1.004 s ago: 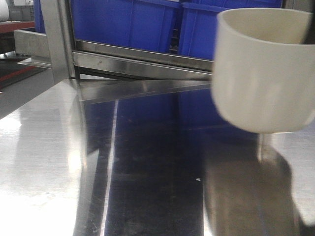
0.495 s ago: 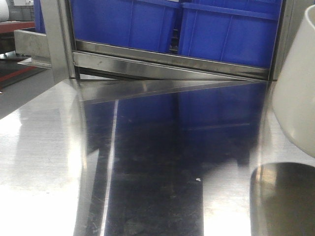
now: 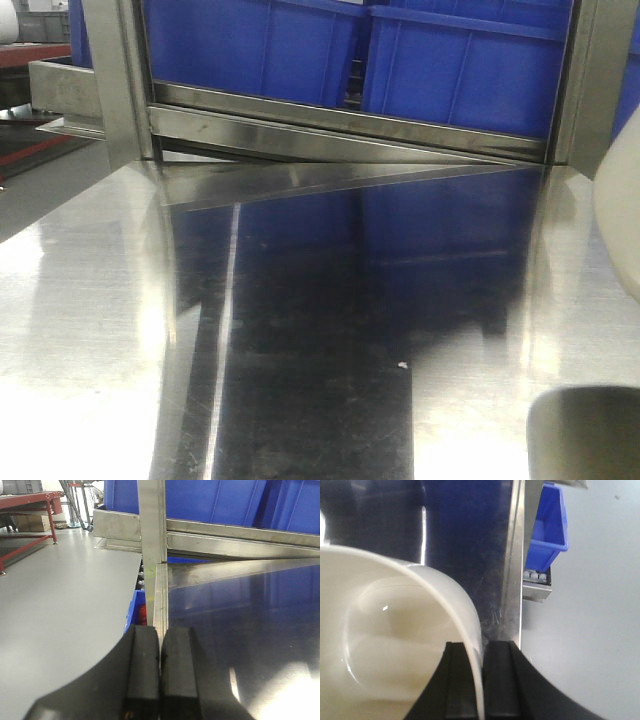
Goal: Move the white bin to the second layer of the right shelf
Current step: 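Lift the white bin off the table with the right gripper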
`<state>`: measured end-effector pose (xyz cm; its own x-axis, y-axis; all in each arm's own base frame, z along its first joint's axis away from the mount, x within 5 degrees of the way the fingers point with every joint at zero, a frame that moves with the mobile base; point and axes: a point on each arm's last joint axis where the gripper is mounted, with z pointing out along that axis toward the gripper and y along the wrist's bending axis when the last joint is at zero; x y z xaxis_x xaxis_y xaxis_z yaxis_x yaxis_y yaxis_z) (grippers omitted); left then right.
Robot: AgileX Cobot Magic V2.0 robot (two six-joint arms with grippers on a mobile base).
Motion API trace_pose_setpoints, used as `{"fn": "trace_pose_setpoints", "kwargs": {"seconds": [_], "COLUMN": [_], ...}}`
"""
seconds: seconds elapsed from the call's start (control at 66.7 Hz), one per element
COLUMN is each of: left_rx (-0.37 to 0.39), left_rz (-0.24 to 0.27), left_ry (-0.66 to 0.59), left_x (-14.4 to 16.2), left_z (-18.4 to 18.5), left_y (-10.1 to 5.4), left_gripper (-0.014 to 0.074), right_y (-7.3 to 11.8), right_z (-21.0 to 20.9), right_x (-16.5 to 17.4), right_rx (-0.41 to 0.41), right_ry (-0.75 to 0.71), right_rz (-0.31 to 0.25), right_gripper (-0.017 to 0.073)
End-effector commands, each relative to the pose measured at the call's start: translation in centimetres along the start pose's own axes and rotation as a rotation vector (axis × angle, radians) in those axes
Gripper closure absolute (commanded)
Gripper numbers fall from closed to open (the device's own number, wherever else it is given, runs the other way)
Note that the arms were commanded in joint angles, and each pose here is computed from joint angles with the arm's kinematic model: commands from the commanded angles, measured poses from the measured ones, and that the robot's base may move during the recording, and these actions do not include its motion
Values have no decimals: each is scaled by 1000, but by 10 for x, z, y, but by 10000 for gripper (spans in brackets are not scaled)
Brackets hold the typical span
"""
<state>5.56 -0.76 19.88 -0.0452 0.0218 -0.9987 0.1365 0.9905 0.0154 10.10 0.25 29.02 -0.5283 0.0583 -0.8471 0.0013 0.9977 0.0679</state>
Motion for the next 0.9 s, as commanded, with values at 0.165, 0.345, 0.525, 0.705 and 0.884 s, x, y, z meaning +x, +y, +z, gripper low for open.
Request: {"fn": "trace_pose_setpoints", "kwargs": {"seconds": [0.165, 0.345, 0.525, 0.705, 0.884], "left_rx": [0, 0, 0, 0, 0], "left_rz": [-3, -3, -3, -3, -3], "left_ry": [-65, -65, -65, -65, -65], "left_x": [4, 4, 4, 4, 4], "left_z": [1, 1, 1, 1, 1], "left_y": [0, 0, 0, 0, 0], "left_gripper": [509, 509, 509, 509, 509], "right_y": [0, 0, 0, 0, 0], "right_z": [-14, -14, -14, -14, -14], "right_x": [-14, -14, -14, -14, -14], "right_rx": [7, 7, 7, 7, 7], "right_ry": [-164, -164, -164, -164, -164], "right_rz": [-8, -8, -8, -8, -8], "right_gripper": [466, 466, 466, 466, 466]}}
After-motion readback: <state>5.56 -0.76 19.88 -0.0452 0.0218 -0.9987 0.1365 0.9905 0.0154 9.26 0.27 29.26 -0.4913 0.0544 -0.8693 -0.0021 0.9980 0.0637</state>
